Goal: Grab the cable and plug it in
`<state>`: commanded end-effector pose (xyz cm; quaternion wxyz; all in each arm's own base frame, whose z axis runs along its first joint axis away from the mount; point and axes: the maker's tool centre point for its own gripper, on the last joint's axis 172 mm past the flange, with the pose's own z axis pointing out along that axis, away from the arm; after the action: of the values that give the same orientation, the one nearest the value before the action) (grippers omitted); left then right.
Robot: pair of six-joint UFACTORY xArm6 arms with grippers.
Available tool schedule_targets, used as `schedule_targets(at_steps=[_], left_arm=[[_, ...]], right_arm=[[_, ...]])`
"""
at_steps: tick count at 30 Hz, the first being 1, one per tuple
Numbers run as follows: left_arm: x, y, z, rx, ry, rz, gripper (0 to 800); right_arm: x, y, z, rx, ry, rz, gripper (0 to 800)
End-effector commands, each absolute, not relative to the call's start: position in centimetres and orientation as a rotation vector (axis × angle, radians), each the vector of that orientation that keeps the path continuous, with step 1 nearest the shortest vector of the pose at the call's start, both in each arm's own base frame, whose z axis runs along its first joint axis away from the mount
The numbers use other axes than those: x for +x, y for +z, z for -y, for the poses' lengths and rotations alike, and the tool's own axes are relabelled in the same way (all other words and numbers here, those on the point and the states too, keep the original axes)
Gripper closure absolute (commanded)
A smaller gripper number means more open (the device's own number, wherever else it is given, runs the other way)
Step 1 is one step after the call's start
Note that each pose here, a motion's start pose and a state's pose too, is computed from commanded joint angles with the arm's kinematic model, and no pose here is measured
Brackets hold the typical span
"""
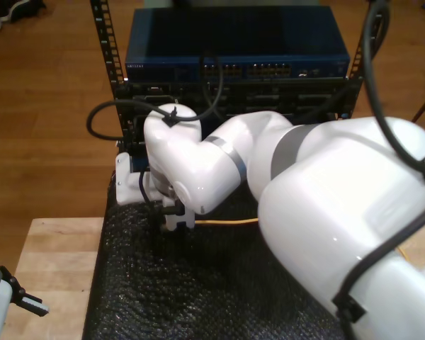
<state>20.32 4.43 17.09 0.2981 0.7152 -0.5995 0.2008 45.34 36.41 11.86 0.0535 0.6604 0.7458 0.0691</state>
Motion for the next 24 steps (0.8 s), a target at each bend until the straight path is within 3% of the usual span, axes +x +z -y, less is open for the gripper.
schedule_targets(at_steps=[16,24], left_arm=[[20.7,17.4,-3.5,1.898,0.494,1.592,0],[21.7,17.8,0.8,1.841,0.415,1.591,0]], right_arm=[[44.9,16.3,-30.5,2.073,0.165,-2.212,796],[44.0,18.5,-26.8,2.165,0.208,-2.214,796]])
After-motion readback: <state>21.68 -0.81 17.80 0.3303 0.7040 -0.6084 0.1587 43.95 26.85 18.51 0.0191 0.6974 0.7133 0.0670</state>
